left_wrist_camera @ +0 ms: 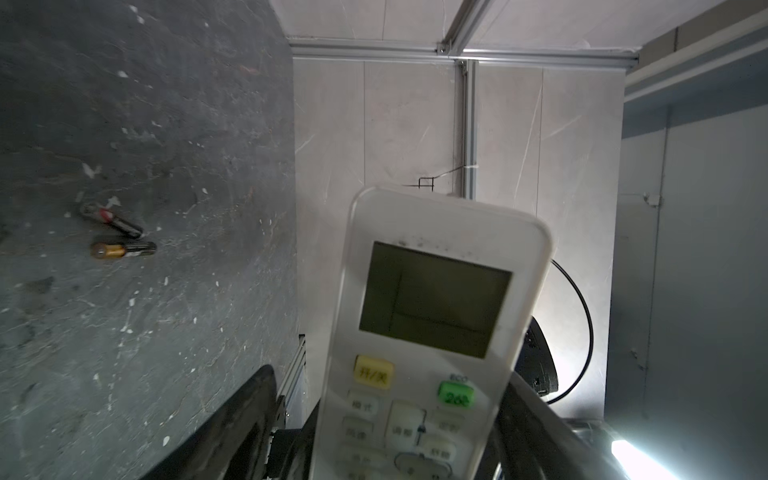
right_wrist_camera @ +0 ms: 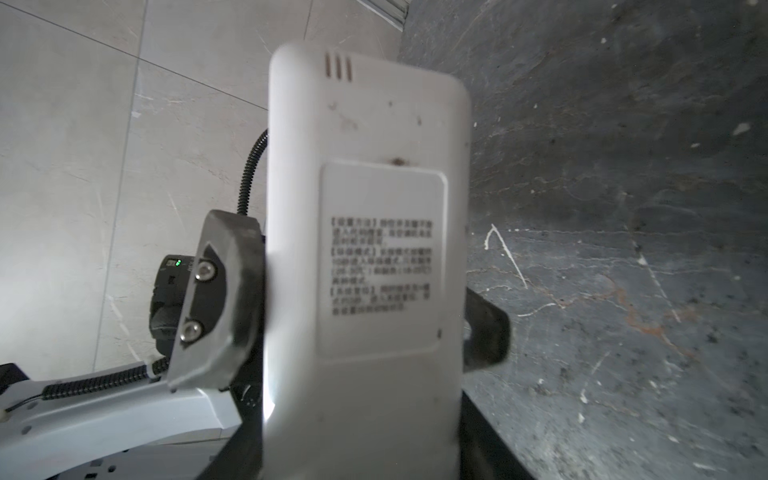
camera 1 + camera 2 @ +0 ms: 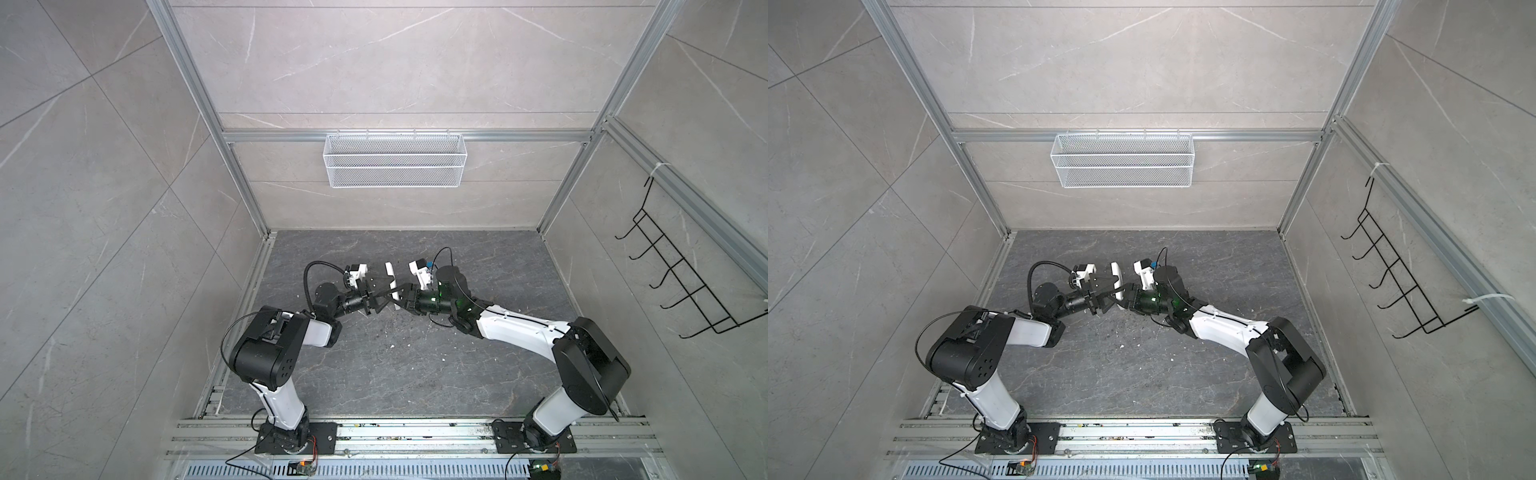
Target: Load the batteries into the remote control
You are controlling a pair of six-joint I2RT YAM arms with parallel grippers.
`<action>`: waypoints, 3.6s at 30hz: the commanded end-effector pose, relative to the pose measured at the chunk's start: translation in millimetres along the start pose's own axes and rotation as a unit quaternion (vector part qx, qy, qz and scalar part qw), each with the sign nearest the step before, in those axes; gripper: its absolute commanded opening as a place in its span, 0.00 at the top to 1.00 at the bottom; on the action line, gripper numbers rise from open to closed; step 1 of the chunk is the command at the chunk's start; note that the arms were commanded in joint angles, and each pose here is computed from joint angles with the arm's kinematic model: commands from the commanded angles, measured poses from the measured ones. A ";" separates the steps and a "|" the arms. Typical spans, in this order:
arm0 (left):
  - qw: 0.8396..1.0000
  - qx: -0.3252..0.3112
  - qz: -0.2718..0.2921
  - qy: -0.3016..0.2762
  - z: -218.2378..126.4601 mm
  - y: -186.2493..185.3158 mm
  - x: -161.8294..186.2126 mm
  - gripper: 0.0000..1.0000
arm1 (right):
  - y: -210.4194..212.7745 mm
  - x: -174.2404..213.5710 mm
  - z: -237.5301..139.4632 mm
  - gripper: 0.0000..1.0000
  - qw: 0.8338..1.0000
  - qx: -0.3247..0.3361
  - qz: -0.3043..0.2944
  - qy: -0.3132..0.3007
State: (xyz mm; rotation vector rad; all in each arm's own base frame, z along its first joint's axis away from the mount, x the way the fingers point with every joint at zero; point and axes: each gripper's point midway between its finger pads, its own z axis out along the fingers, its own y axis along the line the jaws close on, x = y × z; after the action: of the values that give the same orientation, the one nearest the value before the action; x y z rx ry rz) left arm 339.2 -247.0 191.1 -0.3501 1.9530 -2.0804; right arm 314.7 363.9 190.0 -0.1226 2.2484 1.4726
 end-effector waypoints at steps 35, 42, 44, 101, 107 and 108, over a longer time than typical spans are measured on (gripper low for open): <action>0.978 -0.192 0.074 -0.044 -59.4 3.1 -33.5 0.35 | -8.9 31.3 49.6 0.47 0.946 0.199 -0.229 0.112; 0.979 -0.189 0.072 -0.039 -55.3 3.8 -30.6 0.48 | -5.0 32.5 58.0 0.47 0.937 0.218 -0.248 0.117; 0.979 -0.190 0.068 -0.039 -55.2 5.5 -30.0 0.56 | -4.8 31.4 59.1 0.47 0.934 0.226 -0.252 0.116; 0.952 -0.103 0.161 -0.238 -60.6 62.7 -70.5 1.00 | -61.9 18.1 -35.9 0.03 0.938 0.303 -0.043 -0.162; 0.935 -0.143 0.202 -0.254 -63.7 74.3 -56.6 1.00 | -52.6 21.7 -7.8 0.11 0.956 0.255 -0.050 -0.138; 0.941 -0.133 0.192 -0.246 -61.4 72.0 -57.7 1.00 | -50.6 21.4 -1.5 0.13 0.958 0.246 -0.045 -0.136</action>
State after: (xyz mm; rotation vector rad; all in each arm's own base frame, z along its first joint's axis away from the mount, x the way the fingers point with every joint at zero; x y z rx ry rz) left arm 360.1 -180.4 85.9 -0.5346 1.9302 -1.3755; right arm 305.3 321.5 132.7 0.1268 2.2952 0.6802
